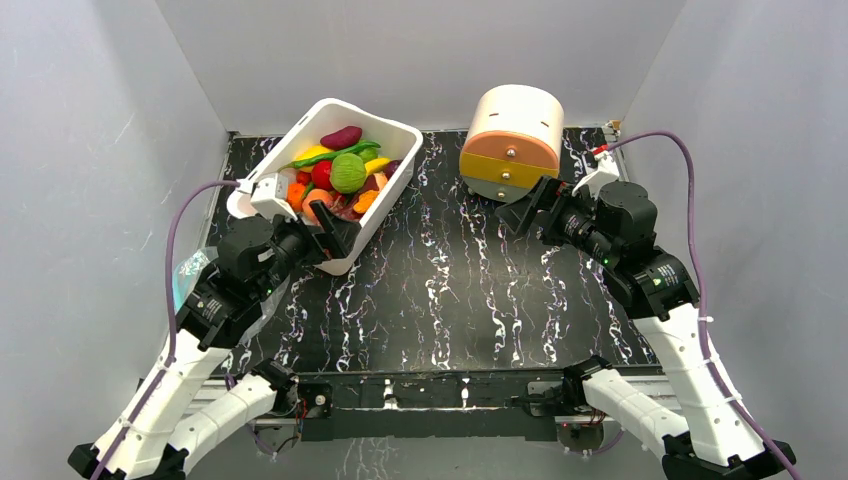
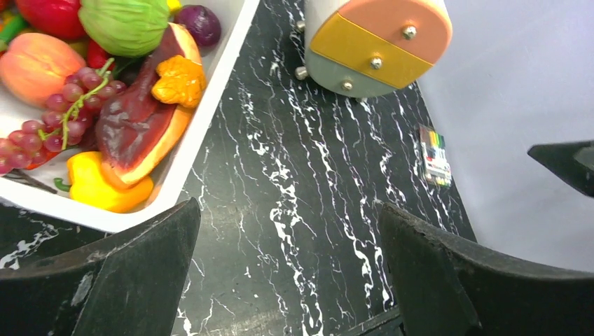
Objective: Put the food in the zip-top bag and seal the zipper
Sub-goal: Pick up the zipper food storage bag at the corner of the board.
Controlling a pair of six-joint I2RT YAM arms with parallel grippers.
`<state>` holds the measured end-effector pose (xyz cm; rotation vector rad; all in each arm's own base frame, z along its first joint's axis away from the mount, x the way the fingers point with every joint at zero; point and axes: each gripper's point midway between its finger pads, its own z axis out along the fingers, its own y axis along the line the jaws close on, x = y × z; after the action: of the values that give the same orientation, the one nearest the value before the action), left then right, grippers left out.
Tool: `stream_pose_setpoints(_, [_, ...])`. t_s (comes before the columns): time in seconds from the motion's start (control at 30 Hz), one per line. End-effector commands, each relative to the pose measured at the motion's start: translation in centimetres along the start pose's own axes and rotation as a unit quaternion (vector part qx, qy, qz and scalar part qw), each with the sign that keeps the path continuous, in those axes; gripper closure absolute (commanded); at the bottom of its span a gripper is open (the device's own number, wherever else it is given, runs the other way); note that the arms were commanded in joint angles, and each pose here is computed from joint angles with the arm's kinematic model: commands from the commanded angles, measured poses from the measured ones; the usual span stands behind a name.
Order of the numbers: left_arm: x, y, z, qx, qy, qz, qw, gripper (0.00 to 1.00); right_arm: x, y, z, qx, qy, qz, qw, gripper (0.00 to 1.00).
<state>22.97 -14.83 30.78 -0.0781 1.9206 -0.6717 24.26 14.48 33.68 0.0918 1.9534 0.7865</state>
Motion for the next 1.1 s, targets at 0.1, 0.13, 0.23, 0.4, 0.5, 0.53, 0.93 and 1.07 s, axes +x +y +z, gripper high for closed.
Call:
stream_pose_setpoints(0.1, [-1.8, 4.0, -1.4, -0.098, -0.075, -0.034, 0.992, 0.01, -2.1, 1.0, -0.2, -0.016, -0.039, -0.007, 0.999, 0.02])
stream_pose_setpoints(0.13, [-1.9, 4.6, -1.6, -0.111, -0.081, -0.034, 0.99, 0.02, -2.1, 1.0, -0.2, -0.015, -0.039, -0.007, 0.999, 0.02])
stream_pose_setpoints(0.23, [-2.1, 5.9, -1.9, -0.144, -0.092, -0.031, 0.985, 0.02, -2.1, 0.8, 0.0, -0.011, -0.039, -0.008, 0.999, 0.02])
stream_pose_setpoints(0.4, [-1.9, 8.0, -2.2, -0.202, -0.101, -0.039, 0.973, 0.02, -1.9, 0.8, 0.2, -0.013, -0.035, -0.005, 0.999, 0.02])
stream_pose_setpoints(0.5, [-1.9, 9.1, -2.3, -0.237, -0.108, -0.052, 0.964, 0.02, -1.9, 0.9, 0.3, -0.016, -0.032, -0.005, 0.999, 0.02])
stream_pose_setpoints(0.53, [-2.0, 9.8, -2.5, -0.26, -0.118, -0.062, 0.956, 0.02, -2.0, 1.0, 0.2, -0.017, -0.033, -0.005, 0.999, 0.02])
stream_pose_setpoints(0.93, [0.8, 17.1, -5.7, -0.478, -0.156, -0.121, 0.856, 0.4, -1.5, 0.6, 0.4, -0.013, -0.027, -0.004, 1.0, 0.02])
stream_pose_setpoints(1.07, [2.7, 17.8, -5.4, -0.51, -0.131, -0.133, 0.84, 0.52, -1.3, 0.3, 0.4, -0.006, -0.025, -0.004, 1.0, 0.02])
